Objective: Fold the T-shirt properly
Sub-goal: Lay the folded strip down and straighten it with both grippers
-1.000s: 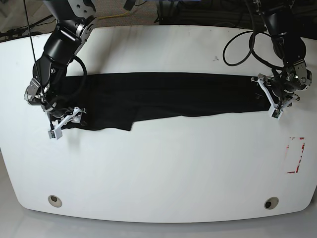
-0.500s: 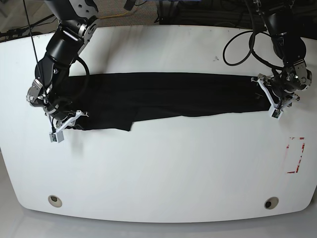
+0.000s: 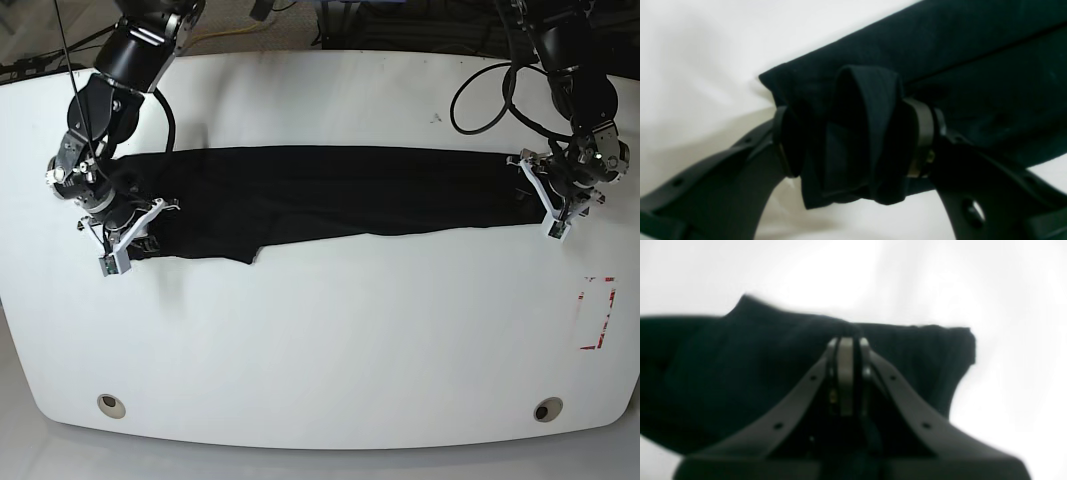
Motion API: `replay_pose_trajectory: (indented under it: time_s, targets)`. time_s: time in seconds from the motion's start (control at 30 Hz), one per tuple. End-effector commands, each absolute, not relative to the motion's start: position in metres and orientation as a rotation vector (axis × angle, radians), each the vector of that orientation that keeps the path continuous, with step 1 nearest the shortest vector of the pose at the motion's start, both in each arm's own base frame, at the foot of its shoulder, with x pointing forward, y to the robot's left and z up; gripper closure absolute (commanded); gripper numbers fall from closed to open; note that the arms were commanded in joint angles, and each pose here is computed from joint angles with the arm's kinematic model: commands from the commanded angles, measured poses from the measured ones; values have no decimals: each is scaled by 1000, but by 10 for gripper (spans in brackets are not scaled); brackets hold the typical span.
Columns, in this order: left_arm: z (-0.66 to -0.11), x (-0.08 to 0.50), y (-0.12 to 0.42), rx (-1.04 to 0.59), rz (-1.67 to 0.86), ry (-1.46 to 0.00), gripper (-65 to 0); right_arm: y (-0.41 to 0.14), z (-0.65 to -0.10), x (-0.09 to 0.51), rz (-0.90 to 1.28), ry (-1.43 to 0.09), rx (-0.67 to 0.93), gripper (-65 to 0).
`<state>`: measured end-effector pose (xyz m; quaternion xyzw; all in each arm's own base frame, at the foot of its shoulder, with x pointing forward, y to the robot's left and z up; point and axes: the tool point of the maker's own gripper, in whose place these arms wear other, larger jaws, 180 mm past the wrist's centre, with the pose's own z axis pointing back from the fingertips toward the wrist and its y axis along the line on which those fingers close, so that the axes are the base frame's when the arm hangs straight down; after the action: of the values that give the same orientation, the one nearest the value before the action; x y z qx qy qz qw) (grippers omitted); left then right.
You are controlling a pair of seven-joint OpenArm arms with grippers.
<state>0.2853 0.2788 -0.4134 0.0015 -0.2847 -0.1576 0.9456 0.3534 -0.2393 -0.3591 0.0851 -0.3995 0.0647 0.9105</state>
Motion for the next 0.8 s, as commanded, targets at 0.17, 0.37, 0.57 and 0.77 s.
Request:
replay_pose_trajectory:
  time_s: [0.17, 0.37, 0.57, 0.77]
  targets:
    - [-409, 285, 287, 33, -328, -570, -376, -244, -335, 321, 210, -860, 74, 0]
    - [-409, 285, 288, 36, -329, -570, -376, -271, -361, 308, 95, -804, 85, -57]
    - [-408, 287, 288, 37, -329, -571, -376, -290, -359, 306, 13, -865, 84, -411]
    - [-403, 291, 284, 26, -328, -595, -376, -271, -327, 296, 73, -884, 18, -501]
